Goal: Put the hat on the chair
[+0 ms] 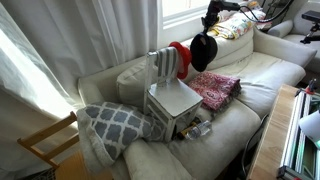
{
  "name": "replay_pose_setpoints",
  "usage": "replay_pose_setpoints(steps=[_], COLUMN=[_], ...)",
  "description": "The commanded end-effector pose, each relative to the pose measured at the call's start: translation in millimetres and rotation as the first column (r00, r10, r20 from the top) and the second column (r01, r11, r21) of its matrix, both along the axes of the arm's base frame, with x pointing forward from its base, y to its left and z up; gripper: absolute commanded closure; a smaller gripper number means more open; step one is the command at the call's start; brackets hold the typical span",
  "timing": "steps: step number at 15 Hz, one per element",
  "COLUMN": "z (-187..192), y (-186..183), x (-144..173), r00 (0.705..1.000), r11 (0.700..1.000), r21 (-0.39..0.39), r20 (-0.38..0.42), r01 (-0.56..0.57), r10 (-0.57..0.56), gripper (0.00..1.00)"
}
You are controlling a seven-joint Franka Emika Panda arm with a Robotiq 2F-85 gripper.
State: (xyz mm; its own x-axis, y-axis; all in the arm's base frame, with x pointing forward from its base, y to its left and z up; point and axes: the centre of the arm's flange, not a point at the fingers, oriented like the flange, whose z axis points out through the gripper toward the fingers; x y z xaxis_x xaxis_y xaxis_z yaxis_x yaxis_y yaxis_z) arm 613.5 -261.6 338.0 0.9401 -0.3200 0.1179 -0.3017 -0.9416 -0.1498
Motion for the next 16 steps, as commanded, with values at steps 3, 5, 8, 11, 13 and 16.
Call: replay_pose_setpoints(steps=[3, 5, 8, 11, 13, 16], z=[14, 20, 24, 22, 19, 17], y=[46, 72, 117, 162, 193, 198], x=[-51, -63, -79, -85, -87, -72], r00=[0.98, 0.968, 0.942, 0.934, 0.938, 0.938], r11=[0.99, 0.988, 0.988, 0.988, 0.986, 0.99], r21=[-0.121, -0.103, -0.054, -0.098, -0.138, -0.105], r20=[-0.191, -0.237, -0.312, -0.348, -0.344, -0.342], r01=[-0.077, -0.114, -0.145, -0.12, -0.09, -0.095], r10=[0.053, 0.087, 0.122, 0.079, 0.038, 0.054], gripper=[0.99, 0.99, 0.99, 0.99, 0.99, 0.98])
